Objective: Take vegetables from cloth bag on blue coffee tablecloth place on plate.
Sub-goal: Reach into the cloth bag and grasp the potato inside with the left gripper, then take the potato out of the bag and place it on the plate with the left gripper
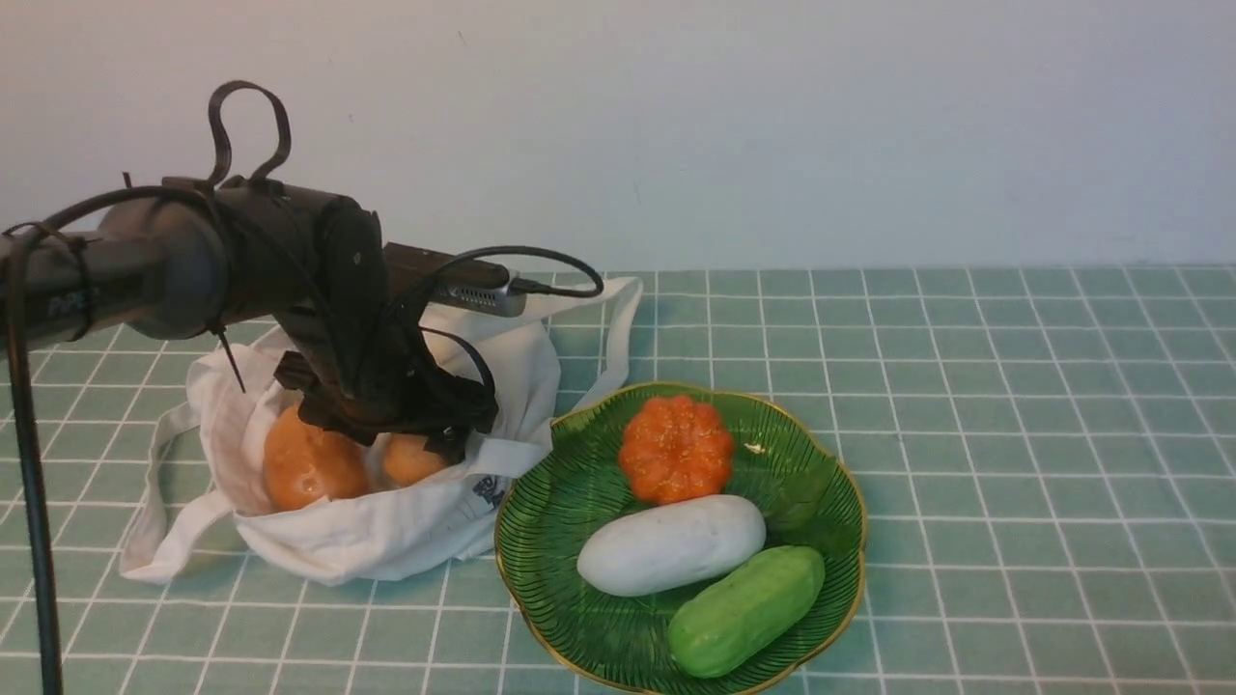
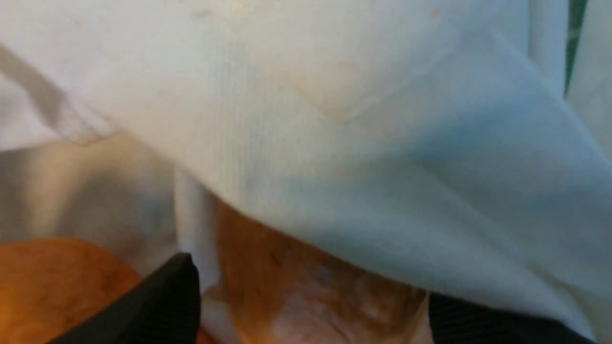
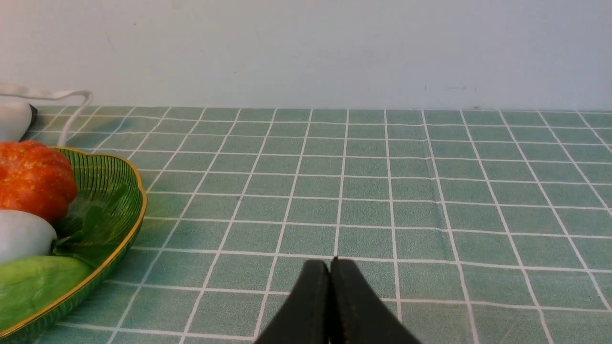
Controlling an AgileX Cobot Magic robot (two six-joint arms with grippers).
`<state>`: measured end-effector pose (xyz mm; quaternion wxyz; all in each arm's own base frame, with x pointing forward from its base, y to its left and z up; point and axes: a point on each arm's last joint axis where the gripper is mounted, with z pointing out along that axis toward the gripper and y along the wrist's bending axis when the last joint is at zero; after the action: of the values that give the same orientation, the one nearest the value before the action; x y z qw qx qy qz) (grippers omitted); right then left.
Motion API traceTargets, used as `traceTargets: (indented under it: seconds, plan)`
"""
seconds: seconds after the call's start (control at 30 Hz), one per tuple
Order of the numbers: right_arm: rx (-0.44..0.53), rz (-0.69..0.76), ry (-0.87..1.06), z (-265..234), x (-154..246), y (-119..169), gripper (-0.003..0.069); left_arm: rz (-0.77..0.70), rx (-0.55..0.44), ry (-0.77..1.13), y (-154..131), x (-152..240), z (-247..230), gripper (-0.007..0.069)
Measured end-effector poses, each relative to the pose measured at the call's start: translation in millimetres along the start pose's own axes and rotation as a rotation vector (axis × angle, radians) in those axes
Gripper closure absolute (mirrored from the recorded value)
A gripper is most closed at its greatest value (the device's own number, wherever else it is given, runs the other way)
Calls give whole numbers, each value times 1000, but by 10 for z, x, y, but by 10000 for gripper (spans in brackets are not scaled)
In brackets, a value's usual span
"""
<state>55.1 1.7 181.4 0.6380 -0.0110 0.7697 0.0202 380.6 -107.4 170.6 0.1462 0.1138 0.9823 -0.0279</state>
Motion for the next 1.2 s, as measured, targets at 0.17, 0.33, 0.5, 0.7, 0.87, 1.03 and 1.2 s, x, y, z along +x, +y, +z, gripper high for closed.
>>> traceTargets:
  seconds: [0.17, 0.33, 0.5, 0.7, 0.87, 1.03, 1.2]
  plan:
    - [0, 0, 0, 0, 0, 0, 675, 7, 4, 7, -24, 3, 88, 40]
    - [0, 0, 0, 0, 0, 0, 675, 12, 3, 4, -27, 1, 92, 116]
    - [0, 0, 0, 0, 0, 0, 675, 55, -30, 3, -4, 1, 65, 116]
    - [0, 0, 0, 0, 0, 0, 675, 155, -142, -49, 90, -63, -432, 116]
    - [0, 0, 0, 0, 0, 0, 675, 154, -198, -60, 137, -43, -889, 116]
    - [0, 0, 0, 0, 0, 0, 675, 125, -219, 58, 165, 111, -1077, 116]
    - [0, 0, 0, 0, 0, 0, 675, 130, -247, 161, 196, 218, -1143, 116]
